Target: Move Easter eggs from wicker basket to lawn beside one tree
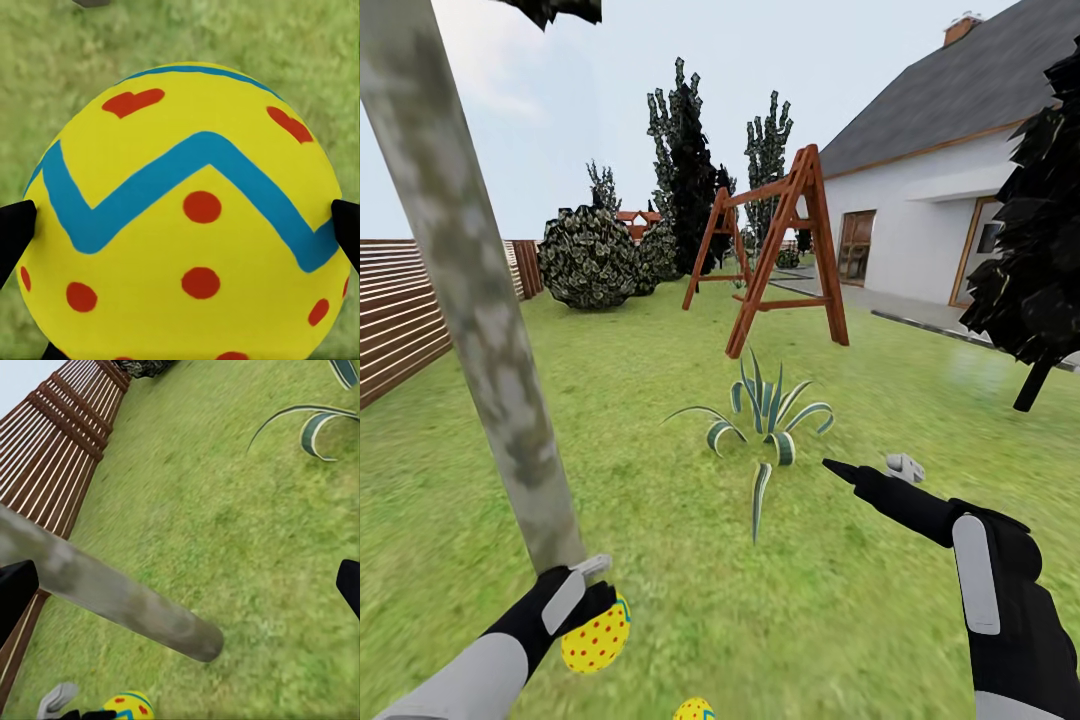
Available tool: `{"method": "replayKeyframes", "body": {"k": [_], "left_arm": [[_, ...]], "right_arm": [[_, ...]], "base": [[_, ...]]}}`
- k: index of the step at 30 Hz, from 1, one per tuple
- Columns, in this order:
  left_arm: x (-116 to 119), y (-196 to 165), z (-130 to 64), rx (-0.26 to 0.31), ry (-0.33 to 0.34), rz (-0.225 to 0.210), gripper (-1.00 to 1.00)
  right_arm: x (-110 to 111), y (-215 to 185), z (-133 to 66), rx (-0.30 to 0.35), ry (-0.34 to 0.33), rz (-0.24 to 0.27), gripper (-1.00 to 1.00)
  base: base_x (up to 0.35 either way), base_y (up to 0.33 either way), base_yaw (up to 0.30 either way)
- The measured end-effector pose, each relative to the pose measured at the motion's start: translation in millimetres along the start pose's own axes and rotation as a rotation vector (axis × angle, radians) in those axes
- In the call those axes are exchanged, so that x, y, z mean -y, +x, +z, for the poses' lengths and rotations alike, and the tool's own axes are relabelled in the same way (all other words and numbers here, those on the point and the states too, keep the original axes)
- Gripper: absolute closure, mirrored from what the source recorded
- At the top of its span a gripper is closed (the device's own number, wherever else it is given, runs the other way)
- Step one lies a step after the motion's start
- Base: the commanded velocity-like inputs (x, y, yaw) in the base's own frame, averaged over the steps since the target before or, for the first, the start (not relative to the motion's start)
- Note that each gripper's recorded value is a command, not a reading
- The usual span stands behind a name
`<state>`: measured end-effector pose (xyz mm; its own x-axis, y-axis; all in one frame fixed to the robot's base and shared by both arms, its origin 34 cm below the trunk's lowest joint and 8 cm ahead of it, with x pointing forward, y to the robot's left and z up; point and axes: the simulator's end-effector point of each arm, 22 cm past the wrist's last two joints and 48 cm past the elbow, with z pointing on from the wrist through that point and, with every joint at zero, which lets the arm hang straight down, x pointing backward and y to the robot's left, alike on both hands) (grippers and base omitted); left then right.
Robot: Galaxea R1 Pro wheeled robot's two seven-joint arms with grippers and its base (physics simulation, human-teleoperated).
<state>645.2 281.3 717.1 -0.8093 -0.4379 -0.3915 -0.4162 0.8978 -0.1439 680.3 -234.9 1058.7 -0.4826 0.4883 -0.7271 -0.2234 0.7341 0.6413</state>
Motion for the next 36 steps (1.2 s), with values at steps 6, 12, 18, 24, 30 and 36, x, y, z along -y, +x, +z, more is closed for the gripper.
{"method": "replayKeyframes", "body": {"k": [6,12,18,24,30,36], "left_arm": [[1,5,8.4,-0.005,0.002,0.004,1.0],[2,9,16.5,-0.004,0.005,0.006,1.0],[10,15,24.6,-0.003,0.017,0.009,1.0],[22,24,32.4,-0.005,0.03,0.015,1.0],[22,28,40.9,-0.004,0.032,0.015,1.0],[22,33,49.6,-0.004,0.033,0.016,1.0]], "right_arm": [[6,6,2.5,0.0,0.0,0.0,-1.0],[11,12,5.0,0.0,0.0,0.0,-1.0],[17,18,7.1,0.001,0.001,-0.001,-1.0],[22,26,10.6,-0.004,-0.002,-0.004,-1.0],[28,34,13.3,-0.005,-0.003,-0.004,-1.0],[34,41,15.7,-0.006,-0.002,-0.004,-1.0]], "base": [[0.0,0.0,0.0],[0.0,0.0,0.0],[0.0,0.0,0.0],[0.0,0.0,0.0],[0.0,0.0,0.0],[0.0,0.0,0.0]]}}
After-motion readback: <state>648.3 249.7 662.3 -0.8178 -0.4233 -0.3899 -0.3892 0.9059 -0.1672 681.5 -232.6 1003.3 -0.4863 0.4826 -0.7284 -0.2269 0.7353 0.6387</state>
